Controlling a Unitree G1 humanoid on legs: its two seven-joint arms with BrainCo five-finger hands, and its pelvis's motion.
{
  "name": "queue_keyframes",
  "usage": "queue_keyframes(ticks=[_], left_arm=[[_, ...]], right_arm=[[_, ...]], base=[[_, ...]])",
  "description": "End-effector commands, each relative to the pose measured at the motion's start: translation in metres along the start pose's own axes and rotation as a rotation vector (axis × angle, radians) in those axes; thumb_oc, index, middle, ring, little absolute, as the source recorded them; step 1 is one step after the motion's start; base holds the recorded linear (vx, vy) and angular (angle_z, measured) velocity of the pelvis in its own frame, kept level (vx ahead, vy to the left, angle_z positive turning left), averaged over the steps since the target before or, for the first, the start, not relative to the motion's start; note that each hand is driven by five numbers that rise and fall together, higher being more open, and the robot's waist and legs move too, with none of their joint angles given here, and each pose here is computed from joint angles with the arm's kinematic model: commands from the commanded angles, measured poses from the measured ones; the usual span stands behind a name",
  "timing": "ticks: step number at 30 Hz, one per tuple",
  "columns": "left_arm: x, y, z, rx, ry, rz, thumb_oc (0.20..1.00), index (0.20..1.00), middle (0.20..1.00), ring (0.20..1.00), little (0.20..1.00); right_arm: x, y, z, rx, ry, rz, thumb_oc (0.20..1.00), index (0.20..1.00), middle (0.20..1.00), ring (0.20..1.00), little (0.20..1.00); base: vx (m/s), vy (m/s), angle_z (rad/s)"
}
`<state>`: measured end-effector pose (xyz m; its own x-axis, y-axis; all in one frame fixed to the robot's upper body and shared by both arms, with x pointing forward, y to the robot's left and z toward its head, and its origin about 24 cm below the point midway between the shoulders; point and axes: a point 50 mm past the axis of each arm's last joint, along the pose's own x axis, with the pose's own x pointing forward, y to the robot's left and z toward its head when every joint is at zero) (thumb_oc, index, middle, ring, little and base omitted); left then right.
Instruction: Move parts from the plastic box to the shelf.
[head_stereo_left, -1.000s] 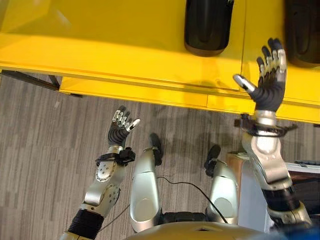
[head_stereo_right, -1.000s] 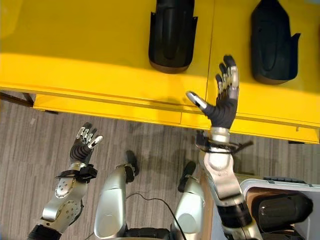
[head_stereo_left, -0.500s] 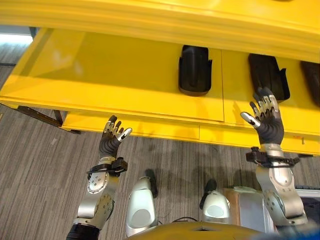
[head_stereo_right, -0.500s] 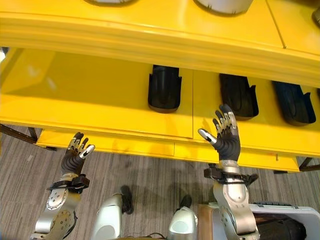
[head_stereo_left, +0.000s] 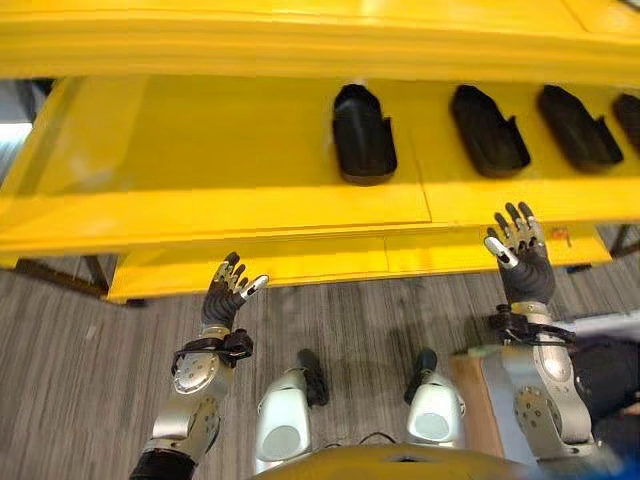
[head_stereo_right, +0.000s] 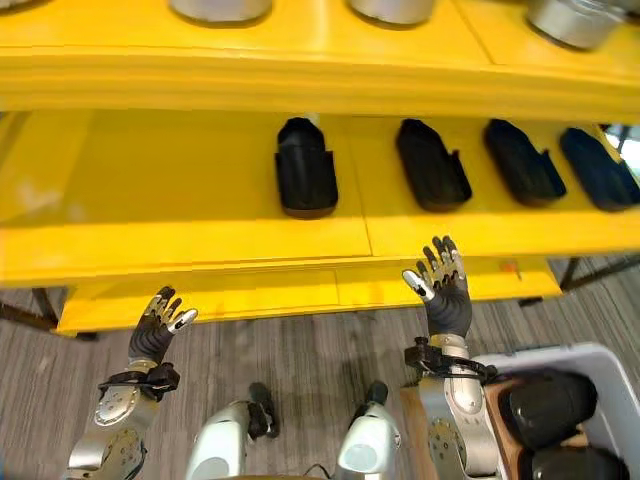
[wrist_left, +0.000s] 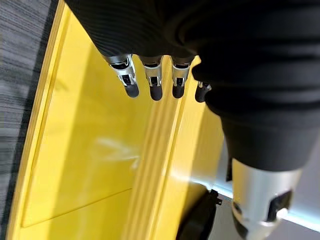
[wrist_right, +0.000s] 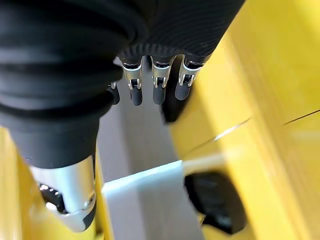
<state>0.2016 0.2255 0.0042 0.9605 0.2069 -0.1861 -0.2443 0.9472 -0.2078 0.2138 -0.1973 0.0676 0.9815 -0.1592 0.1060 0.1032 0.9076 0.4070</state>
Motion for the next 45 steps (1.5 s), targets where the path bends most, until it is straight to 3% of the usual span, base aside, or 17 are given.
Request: queue_keyframes(ticks=[1, 11, 22, 34, 45], left_arm=[[-0.007, 0.009, 0.027, -0.006, -0.112, 0.004, 1.0, 1.0, 1.0, 1.0, 1.0], [-0.032, 0.03, 0.012, -0.029, -0.058, 0.086, 1.0, 1.0, 1.0, 1.0, 1.0], [-0.038, 0.017, -0.007, -0.036, 0.009, 0.011, 1.0, 1.0, 1.0, 1.0, 1.0], [-0.013, -0.017, 0.006, -0.037, -0.062, -0.114, 1.0, 1.0, 1.0, 1.0, 1.0], [-0.021, -0.011, 0.002, -0.065, -0.066, -0.074, 1.0, 1.0, 1.0, 1.0, 1.0]], right_arm=[[0.01, 0.013, 0.018, 0.048, -0.08, 0.108, 1.0, 1.0, 1.0, 1.0, 1.0], [-0.006, 0.005, 0.014, 0.093, 0.003, 0.164, 1.0, 1.0, 1.0, 1.0, 1.0], [-0.019, -0.008, 0.017, 0.1, 0.013, 0.146, 1.0, 1.0, 1.0, 1.0, 1.0], [-0.027, -0.025, 0.023, 0.056, 0.007, 0.08, 1.0, 1.0, 1.0, 1.0, 1.0], [-0.008, 0.001, 0.004, 0.089, 0.079, 0.224, 1.0, 1.0, 1.0, 1.0, 1.0]], base=[[-0.04, -0.119, -0.82], [-0.03, -0.248, -1.06], [0.04, -0.157, -0.37], [0.04, -0.192, -0.25], [0.16, 0.104, -1.12]])
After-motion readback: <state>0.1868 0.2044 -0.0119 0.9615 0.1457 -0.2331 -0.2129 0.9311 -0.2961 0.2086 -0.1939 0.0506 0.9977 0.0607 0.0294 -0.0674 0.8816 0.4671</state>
